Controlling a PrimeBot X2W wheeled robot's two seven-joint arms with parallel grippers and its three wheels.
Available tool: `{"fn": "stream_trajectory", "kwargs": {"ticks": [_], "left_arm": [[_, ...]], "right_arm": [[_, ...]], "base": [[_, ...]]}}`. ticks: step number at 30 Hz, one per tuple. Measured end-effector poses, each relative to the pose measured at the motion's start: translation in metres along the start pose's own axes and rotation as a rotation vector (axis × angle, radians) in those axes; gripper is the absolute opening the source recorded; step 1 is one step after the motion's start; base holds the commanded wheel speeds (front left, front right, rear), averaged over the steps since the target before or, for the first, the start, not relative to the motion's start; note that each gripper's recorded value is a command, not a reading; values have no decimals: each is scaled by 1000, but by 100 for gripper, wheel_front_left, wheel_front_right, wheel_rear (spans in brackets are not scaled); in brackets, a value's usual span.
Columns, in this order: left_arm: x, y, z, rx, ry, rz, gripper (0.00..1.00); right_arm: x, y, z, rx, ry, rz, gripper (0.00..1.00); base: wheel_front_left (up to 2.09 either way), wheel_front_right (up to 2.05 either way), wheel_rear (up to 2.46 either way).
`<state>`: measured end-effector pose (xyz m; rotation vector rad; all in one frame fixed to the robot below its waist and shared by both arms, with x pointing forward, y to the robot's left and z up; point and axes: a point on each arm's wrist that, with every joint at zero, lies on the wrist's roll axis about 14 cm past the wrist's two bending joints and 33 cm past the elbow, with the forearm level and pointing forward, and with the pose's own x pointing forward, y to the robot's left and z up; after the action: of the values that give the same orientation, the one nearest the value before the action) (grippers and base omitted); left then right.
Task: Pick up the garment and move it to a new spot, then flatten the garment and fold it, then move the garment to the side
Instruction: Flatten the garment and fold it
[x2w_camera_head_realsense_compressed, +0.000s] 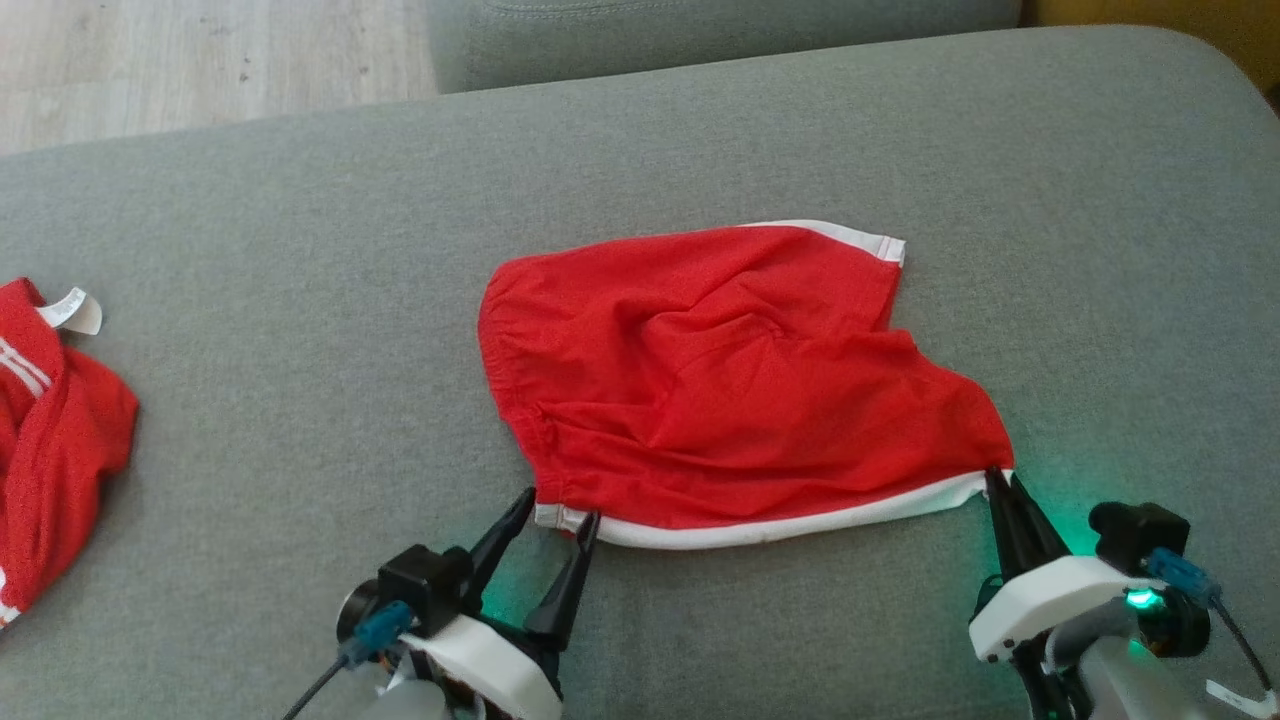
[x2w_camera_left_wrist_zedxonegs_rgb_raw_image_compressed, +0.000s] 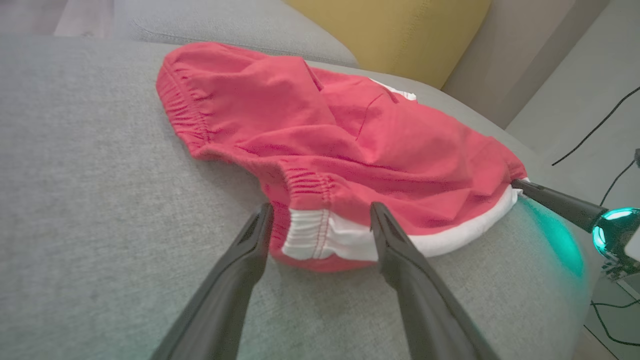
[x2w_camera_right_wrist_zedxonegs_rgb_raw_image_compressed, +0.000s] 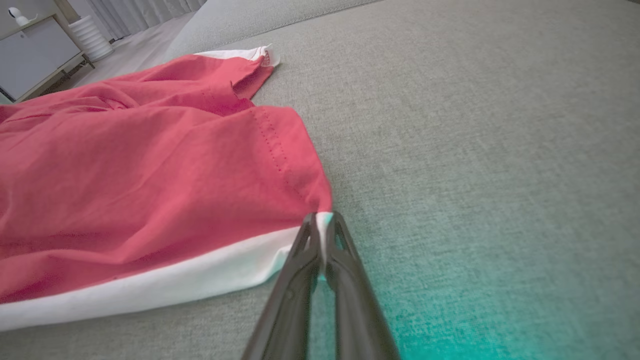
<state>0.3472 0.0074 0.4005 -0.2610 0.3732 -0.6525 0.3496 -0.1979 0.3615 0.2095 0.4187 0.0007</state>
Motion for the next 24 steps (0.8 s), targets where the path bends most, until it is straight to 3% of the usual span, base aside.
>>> {"fn": "stream_trajectory", "kwargs": {"ticks": [3, 4, 5, 7, 15, 24], "left_arm": [[0, -4, -5, -15, 18, -16, 100], [0, -4, -8, -16, 26, -19, 92], [-1, -4, -9, -19, 31, -17, 56], [-2, -1, -11, -20, 37, -14, 0], [-7, -8, 13, 11, -29, -35, 0], [-34, -14, 93, 158, -256, -62, 0]], "right_arm": [[0, 0, -1, 0, 2, -1, 0], [0, 0, 0, 1, 1, -1, 0], [0, 0, 0, 1, 0, 0, 0], [1, 1, 0, 1, 0, 2, 0], [4, 17, 31, 45, -101, 42, 0], [-8, 63, 124, 231, -383, 182, 0]], "base": [[0, 0, 0], [0, 0, 0], [0, 0, 0], [0, 0, 0], [0, 0, 0], [0, 0, 0]]}}
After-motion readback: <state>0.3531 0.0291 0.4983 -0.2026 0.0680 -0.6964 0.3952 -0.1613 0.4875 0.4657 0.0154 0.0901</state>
